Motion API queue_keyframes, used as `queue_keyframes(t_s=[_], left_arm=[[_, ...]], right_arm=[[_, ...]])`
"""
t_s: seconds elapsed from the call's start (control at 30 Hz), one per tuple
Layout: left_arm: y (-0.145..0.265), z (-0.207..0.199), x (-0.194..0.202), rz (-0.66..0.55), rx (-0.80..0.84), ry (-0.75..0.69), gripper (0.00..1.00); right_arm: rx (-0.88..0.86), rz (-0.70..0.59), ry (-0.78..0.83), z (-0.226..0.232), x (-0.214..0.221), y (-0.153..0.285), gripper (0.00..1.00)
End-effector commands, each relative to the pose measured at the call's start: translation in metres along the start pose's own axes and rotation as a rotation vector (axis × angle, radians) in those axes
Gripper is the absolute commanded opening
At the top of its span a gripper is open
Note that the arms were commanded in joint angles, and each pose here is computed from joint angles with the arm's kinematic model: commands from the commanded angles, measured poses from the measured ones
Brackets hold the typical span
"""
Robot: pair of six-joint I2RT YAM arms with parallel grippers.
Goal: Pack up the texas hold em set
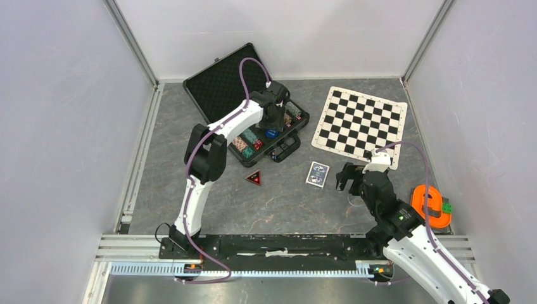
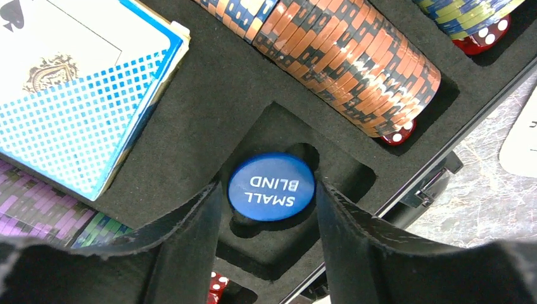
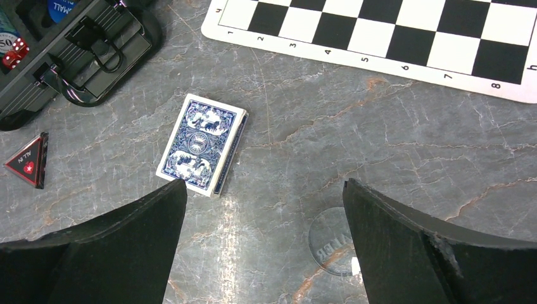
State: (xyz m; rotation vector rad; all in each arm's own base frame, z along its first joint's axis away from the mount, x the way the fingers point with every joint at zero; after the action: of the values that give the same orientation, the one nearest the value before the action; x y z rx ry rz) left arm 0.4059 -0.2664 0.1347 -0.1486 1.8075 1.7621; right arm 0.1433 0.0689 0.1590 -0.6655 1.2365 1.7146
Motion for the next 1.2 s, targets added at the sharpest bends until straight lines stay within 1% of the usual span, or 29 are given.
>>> queue_keyframes(t_s=[0.0,0.07,0.17,0.27,0.37,0.43,0.53,0.67,0.73,0.8,0.87,0.9,0.93,1.0,1.07,1.1,1.13,1.17], left_arm=[[0.005,-0.004,-0.005,-0.019,0.036,-0.003,0.66],[0.007,-0.003,-0.005,-0.021,0.032,-0.004,0.7],[0.011,-0.001,-0.005,-0.022,0.024,-0.008,0.72],[0.019,0.001,-0.008,-0.04,0.017,-0.006,0.7],[0.029,0.002,-0.012,-0.061,0.02,-0.003,0.63],[0.037,0.002,-0.014,-0.078,0.026,-0.002,0.6],[0.05,0.002,-0.016,-0.112,0.043,-0.002,0.58],[0.074,-0.008,-0.014,-0.182,0.1,0.004,0.59],[0.088,-0.02,-0.008,-0.221,0.136,-0.019,0.63],[0.102,-0.036,0.002,-0.25,0.164,-0.06,0.7],[0.114,-0.057,0.015,-0.288,0.175,-0.121,0.8],[0.12,-0.07,0.024,-0.306,0.18,-0.152,0.88],[0.126,-0.079,0.03,-0.332,0.172,-0.166,0.99],[0.137,-0.096,0.044,-0.401,0.203,-0.19,1.0],[0.139,-0.1,0.055,-0.457,0.221,-0.126,1.0],[0.138,-0.101,0.06,-0.48,0.254,-0.078,1.0],[0.137,-0.103,0.065,-0.49,0.299,-0.064,1.0],[0.137,-0.109,0.069,-0.493,0.374,-0.083,1.0]], right_arm=[[-0.002,-0.043,-0.008,0.002,-0.006,-0.001,0.99],[-0.004,-0.041,-0.007,0.002,-0.006,-0.001,0.99],[-0.005,-0.039,-0.009,0.002,-0.005,-0.001,0.99],[-0.007,-0.04,-0.01,0.002,-0.005,-0.001,0.99],[-0.007,-0.04,-0.01,0.002,-0.005,-0.001,0.99],[-0.007,-0.037,-0.01,0.001,-0.004,-0.001,0.99],[-0.004,-0.036,-0.009,0.001,-0.003,-0.002,0.99],[-0.025,-0.009,0.001,0.003,0.002,-0.006,0.99],[-0.01,0.021,0.007,0.003,0.006,-0.009,0.99],[0.071,0.044,-0.002,-0.001,0.005,-0.009,0.99],[0.132,0.048,0.002,-0.004,0.0,-0.007,0.99],[0.141,0.034,-0.002,-0.004,-0.004,-0.005,0.99],[0.141,0.015,-0.012,-0.004,-0.006,-0.004,0.99],[0.126,-0.027,-0.038,-0.004,-0.011,0.001,0.99],[0.106,-0.063,-0.066,-0.005,-0.015,0.005,0.99],[0.096,-0.078,-0.078,-0.005,-0.015,0.007,0.99],[0.091,-0.085,-0.085,-0.006,-0.015,0.009,0.99],[0.093,-0.093,-0.092,-0.008,-0.015,0.01,0.99]])
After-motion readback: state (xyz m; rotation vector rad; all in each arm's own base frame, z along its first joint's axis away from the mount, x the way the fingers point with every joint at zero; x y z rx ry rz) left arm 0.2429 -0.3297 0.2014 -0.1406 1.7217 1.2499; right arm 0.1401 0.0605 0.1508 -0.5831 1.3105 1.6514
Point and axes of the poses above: each gripper's point midway between its finger pads, its own y axis back along the fingers, its own z axis along the line the jaws close on, x = y × z, the point moved 8 cm from there along y, back along the fingers, and after that the axes turned 9 degrees about -y, right-handed, at the moved point
